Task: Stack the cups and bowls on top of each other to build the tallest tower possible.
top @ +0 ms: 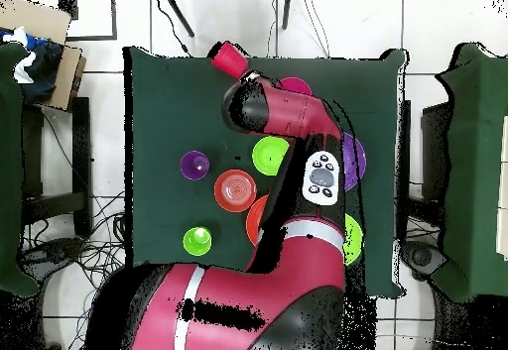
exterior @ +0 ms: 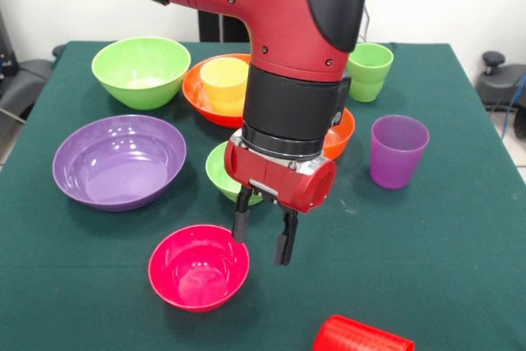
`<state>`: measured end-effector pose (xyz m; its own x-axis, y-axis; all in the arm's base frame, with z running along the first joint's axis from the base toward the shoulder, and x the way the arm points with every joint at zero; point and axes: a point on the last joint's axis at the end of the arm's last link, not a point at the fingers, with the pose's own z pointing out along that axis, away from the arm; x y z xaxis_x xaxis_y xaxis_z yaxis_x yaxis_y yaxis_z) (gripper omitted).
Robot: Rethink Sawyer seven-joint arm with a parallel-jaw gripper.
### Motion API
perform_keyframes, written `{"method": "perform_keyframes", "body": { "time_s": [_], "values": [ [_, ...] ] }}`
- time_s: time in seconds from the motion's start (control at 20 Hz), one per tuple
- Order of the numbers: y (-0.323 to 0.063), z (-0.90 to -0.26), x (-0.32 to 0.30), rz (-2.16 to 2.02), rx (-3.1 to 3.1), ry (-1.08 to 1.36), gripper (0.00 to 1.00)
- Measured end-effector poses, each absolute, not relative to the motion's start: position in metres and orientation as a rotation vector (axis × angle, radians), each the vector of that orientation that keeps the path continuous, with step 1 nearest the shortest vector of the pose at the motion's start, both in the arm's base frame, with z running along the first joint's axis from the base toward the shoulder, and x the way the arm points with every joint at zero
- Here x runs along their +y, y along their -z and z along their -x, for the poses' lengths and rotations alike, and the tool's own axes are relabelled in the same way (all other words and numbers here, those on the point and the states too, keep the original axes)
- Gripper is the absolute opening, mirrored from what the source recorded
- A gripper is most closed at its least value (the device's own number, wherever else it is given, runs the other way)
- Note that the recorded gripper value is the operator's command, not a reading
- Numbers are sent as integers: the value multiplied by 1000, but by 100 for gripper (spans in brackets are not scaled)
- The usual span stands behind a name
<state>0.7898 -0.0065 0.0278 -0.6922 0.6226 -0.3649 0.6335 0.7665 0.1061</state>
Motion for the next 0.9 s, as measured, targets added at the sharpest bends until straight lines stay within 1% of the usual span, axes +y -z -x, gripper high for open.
{"method": "perform_keyframes", "body": {
  "time_s": [0.25,0.9],
  "values": [
    [-27,-790,-11,-964,2578,41,100],
    [-27,-788,-46,-1020,2558,55,100]
  ]
}}
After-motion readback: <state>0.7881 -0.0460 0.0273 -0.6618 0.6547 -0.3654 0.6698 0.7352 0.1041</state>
